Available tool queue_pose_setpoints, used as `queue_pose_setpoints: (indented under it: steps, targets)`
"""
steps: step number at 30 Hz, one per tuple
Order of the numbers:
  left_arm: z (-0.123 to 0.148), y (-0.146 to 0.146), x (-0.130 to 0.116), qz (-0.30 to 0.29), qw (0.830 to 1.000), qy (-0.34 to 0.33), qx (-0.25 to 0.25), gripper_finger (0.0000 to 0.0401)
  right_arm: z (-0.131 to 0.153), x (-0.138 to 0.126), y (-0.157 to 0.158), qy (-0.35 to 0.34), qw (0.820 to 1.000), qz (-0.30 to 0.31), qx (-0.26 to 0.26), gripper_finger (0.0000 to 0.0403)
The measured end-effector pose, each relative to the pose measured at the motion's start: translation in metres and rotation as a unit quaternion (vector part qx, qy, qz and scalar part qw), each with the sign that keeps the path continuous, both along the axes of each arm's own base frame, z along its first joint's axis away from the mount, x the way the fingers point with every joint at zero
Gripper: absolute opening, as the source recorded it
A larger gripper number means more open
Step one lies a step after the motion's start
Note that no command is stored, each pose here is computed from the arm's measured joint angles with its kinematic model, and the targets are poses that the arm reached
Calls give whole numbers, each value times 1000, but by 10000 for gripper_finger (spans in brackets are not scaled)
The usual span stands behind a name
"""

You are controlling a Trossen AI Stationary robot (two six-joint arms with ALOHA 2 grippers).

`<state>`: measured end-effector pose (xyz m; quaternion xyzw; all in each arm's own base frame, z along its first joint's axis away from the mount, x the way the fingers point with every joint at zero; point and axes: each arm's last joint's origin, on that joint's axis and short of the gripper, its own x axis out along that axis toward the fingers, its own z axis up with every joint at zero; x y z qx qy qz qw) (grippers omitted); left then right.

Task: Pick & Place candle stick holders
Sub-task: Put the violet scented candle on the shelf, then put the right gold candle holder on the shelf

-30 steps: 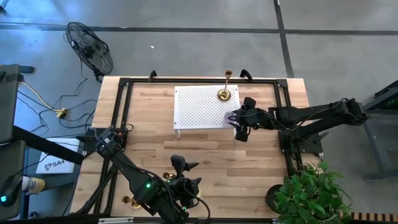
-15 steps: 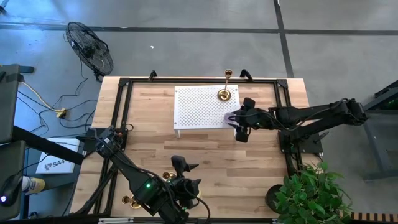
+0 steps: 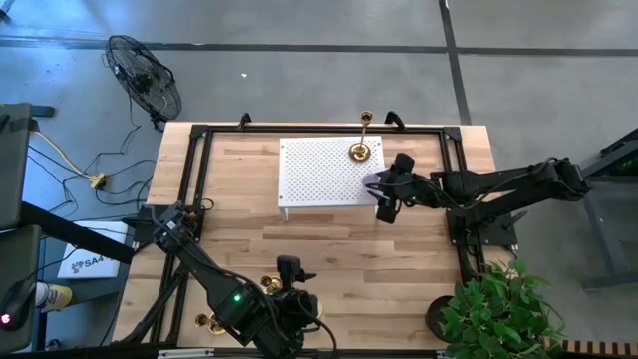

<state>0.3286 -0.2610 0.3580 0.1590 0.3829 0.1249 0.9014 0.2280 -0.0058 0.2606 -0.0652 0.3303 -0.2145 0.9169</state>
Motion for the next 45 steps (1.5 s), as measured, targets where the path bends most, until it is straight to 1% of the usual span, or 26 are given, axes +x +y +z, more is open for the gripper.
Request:
queue_pose_setpoints:
  steps: [4, 6, 13, 17, 20, 24, 28, 33, 36, 43, 45]
  targets:
    - [0, 0, 0, -1, 1000, 1, -1, 280, -1, 1, 2, 12, 999, 42, 4, 252]
    - [0, 0, 0, -2, 1000, 1, 0, 280, 0, 1, 2, 10, 999, 48, 8, 253]
    - [0, 0, 0, -1, 1000, 1, 0, 280, 1, 1, 0, 2, 1000, 11, -12, 253]
    - [0, 0, 0, -2, 1000, 2, -1, 280, 1, 1, 0, 5, 1000, 8, -24, 253]
    - [0, -1, 0, -3, 1000, 5, -10, 280, 1, 1, 0, 5, 1000, 11, -21, 253]
    - [0, -2, 1, -10, 1000, 9, -22, 280, 1, 1, 1, 1, 1000, 29, 1, 253]
    - [0, -2, 1, -19, 1000, 11, -20, 280, 4, -3, 4, -3, 1000, 27, -2, 253]
    - [0, -2, 1, -19, 1000, 11, -20, 280, 13, -14, 8, -14, 1000, 15, -22, 253]
    - [0, -3, 1, -19, 1000, 11, -20, 280, 18, -23, 10, -18, 999, 20, -20, 253]
    - [1, -5, 3, -22, 999, 2, -38, 280, 28, -52, 20, -14, 998, 54, -16, 252]
    - [2, -6, 5, -23, 999, -8, -47, 280, 32, -61, 22, -25, 998, 62, -2, 252]
